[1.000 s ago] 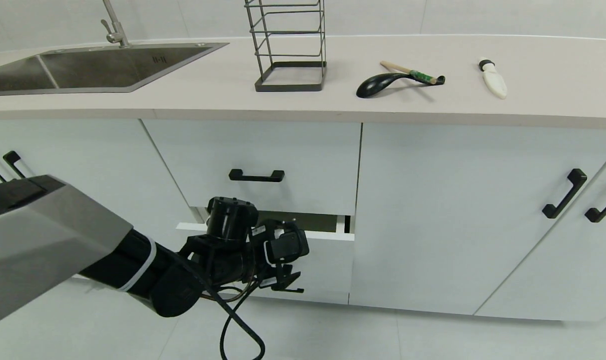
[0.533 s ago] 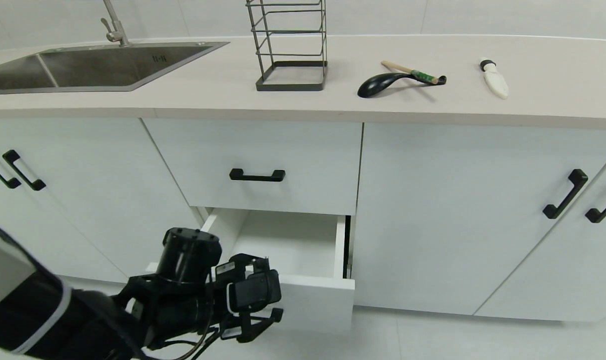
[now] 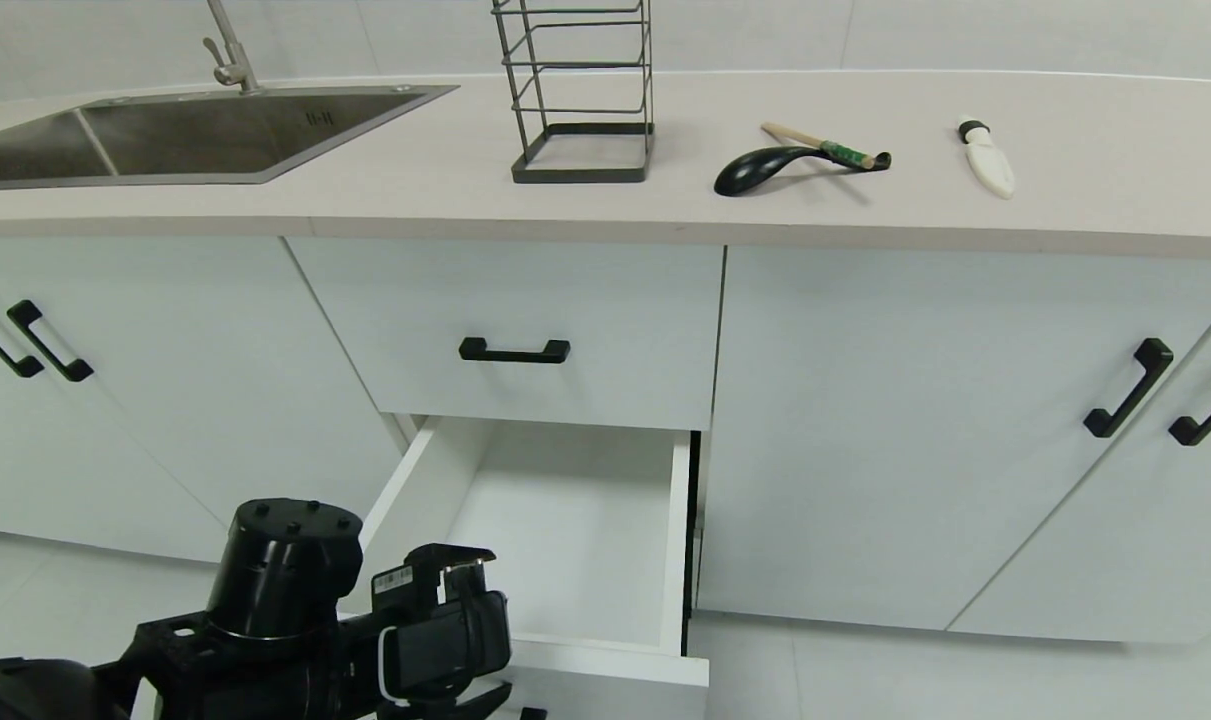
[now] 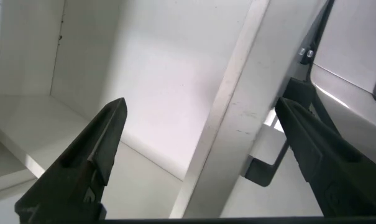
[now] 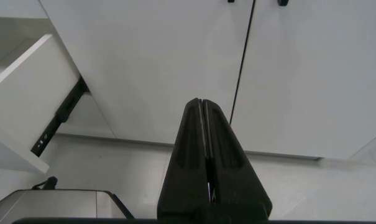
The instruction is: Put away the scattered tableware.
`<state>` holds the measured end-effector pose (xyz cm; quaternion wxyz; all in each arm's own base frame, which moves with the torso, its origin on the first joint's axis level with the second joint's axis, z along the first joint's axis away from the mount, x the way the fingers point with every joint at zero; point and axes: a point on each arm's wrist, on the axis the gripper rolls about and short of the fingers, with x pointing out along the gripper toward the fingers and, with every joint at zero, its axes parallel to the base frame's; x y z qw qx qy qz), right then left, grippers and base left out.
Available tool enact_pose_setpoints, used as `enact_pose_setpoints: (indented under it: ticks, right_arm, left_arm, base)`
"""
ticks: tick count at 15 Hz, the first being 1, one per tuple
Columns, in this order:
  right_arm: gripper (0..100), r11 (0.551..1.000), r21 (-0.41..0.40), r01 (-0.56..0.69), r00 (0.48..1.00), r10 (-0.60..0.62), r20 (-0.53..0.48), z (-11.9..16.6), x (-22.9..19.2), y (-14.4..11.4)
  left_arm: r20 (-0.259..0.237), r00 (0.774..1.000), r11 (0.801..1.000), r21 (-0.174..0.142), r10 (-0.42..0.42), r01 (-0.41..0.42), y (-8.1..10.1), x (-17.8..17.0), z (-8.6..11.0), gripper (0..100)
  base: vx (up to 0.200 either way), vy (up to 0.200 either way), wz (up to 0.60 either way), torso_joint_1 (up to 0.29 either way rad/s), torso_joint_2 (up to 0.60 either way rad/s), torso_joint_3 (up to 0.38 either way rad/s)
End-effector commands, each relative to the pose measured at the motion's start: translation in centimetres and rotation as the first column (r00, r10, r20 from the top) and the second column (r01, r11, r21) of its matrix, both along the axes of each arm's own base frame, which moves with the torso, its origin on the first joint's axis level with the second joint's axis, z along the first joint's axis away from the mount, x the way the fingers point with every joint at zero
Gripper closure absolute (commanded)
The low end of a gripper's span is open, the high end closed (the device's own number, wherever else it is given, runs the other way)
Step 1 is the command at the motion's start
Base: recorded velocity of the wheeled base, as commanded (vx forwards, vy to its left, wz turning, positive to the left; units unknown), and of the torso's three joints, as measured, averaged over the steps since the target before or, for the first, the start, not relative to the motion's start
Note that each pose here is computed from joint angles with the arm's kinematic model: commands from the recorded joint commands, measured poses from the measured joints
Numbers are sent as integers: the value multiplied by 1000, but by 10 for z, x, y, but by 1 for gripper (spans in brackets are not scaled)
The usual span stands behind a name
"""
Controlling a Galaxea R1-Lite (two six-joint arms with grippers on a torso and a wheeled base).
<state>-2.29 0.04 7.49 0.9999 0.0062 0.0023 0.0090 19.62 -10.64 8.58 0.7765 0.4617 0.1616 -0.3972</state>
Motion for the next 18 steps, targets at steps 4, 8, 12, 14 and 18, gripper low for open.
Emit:
enact_pose_setpoints:
  ticks: [4, 8, 12, 14, 18]
  right_arm:
    - [100, 1000, 0, 0, 1000, 0, -2, 0, 0, 0]
    - [100, 1000, 0, 0, 1000, 0, -2, 0, 0, 0]
    - [100, 1000, 0, 0, 1000, 0, -2, 0, 0, 0]
    - [100, 1000, 0, 0, 1000, 0, -2, 0, 0, 0]
    - [100, 1000, 0, 0, 1000, 0, -2, 0, 0, 0]
  left_arm:
    - [13, 1000, 1000, -7, 0, 0, 0, 0, 2, 0]
    - [17, 1000, 1000, -10, 1, -1, 0, -1, 3, 0]
    - [26, 1000, 1000, -18, -3, 3, 1, -2, 6, 0]
    - [60, 998, 999, -40, -25, 28, -1, -5, 15, 0]
    - [296, 926, 934, -196, -232, 297, -45, -35, 91, 0]
  base:
    - [0, 0, 0, 0, 0, 0]
    - [0, 0, 0, 0, 0, 0]
    - [0, 0, 0, 0, 0, 0]
    - [0, 0, 0, 0, 0, 0]
    - [0, 0, 0, 0, 0, 0]
